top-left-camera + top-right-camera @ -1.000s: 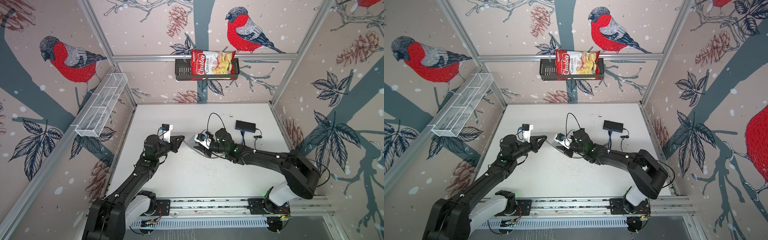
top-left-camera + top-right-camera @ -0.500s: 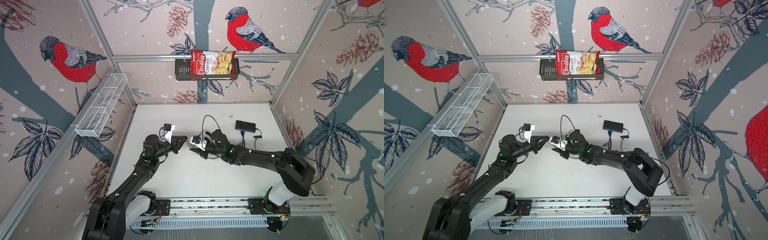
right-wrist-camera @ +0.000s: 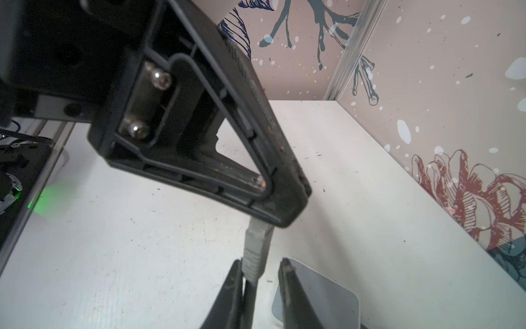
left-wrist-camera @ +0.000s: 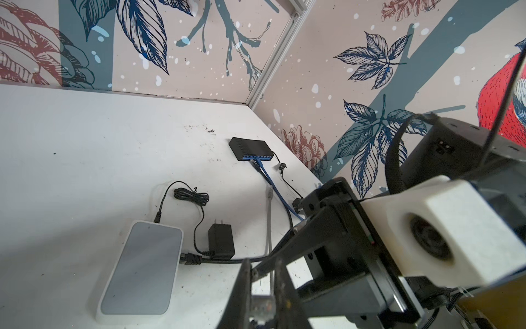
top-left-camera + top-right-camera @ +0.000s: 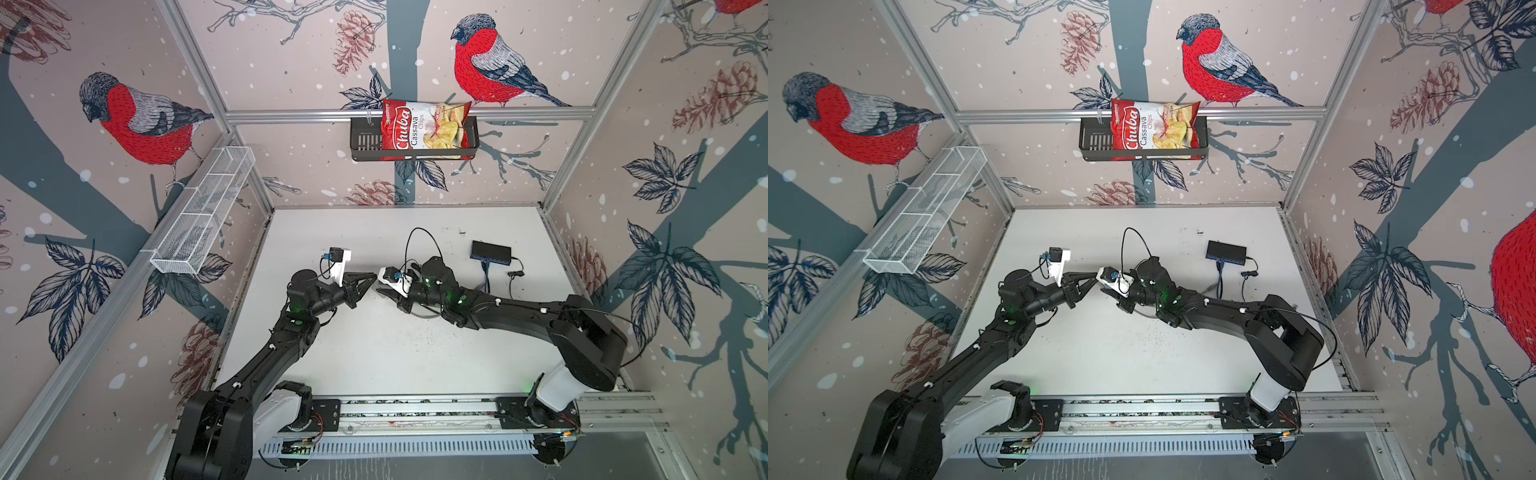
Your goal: Insert the plug into the switch port
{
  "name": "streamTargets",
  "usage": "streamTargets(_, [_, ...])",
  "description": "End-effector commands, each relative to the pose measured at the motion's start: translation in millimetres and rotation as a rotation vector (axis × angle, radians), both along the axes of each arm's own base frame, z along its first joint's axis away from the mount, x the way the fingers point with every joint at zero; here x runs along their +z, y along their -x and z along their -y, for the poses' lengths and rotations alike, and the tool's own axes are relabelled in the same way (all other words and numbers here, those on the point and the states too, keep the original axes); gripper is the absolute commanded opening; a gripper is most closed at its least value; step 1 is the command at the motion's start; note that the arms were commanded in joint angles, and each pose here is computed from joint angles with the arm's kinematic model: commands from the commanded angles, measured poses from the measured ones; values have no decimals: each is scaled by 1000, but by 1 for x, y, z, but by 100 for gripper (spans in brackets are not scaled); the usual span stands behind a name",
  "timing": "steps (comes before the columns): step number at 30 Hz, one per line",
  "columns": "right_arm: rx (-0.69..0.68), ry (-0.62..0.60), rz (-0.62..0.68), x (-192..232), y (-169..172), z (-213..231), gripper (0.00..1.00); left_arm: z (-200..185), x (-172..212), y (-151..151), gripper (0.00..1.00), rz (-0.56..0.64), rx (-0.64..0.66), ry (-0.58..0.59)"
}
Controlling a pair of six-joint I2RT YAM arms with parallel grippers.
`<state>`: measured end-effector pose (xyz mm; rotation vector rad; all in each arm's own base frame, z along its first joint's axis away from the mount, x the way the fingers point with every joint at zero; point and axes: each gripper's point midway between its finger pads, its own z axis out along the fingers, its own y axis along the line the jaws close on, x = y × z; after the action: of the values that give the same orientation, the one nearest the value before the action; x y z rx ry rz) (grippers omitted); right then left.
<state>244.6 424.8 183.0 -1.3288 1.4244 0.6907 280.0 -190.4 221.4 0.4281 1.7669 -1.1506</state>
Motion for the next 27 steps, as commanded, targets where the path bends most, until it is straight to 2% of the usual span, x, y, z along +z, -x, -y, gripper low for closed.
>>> streamTargets(1, [-24,-45,19,13,-7,-5,19,1,11,2,7,48,-11,16])
streamTargets(6, [-22,-48,17,15,-9,-7,9,-2,9,0,12,43,12,9])
streamTargets(7, [-20,-49,15,16,-9,-7,8,-2,8,0,16,44,19,6])
streamTargets(11, [-3,-38,-13,12,-11,-4,5,-9,7,-4,46,40,73,-10])
streamTargets(14, [26,-25,-40,8,-10,0,5,-16,7,-9,55,47,129,-25])
streamTargets(21, [85,26,-76,-2,-3,3,5,-27,7,-17,57,42,222,-39])
streamTargets(27, [145,27,-107,-5,5,2,5,-30,6,-20,50,18,248,-32])
